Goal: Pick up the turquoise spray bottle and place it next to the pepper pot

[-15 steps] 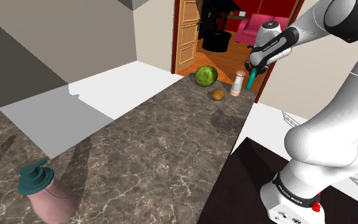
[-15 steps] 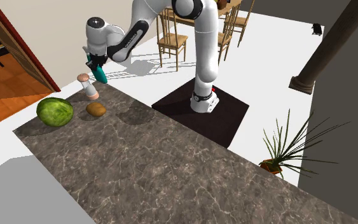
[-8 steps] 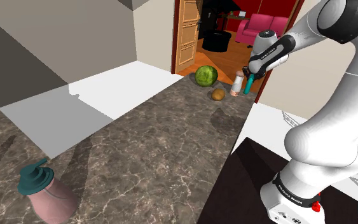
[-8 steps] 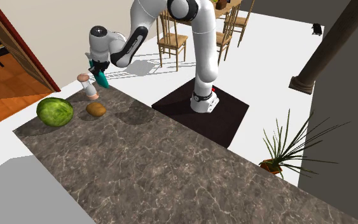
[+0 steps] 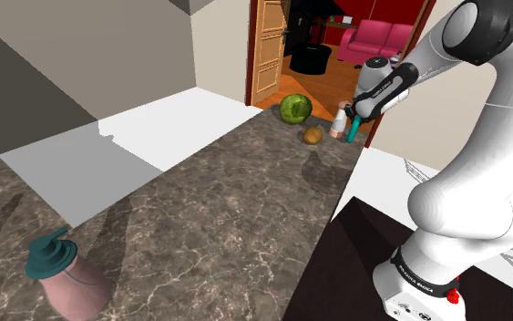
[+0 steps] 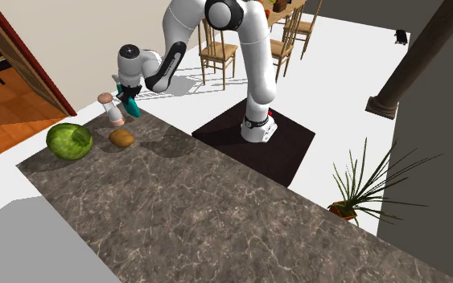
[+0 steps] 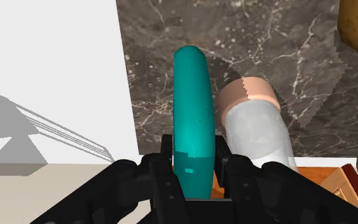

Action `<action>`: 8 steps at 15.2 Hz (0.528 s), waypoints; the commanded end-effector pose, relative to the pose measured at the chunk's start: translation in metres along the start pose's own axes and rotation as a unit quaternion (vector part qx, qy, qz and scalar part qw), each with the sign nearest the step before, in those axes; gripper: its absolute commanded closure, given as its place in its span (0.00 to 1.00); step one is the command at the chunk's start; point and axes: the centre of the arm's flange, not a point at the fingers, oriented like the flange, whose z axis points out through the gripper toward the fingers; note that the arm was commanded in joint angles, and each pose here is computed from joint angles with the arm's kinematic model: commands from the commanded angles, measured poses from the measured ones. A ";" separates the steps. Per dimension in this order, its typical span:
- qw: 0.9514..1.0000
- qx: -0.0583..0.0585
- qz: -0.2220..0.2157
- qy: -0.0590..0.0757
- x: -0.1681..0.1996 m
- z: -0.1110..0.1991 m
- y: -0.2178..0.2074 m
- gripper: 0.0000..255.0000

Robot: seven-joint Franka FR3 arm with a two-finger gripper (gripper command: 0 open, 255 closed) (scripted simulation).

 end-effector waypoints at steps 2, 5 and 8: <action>1.000 0.000 0.000 0.000 -0.001 0.003 0.000 1.00; 1.000 0.000 0.000 0.000 -0.001 0.003 0.000 1.00; 1.000 0.000 0.000 0.000 -0.001 0.003 0.000 0.00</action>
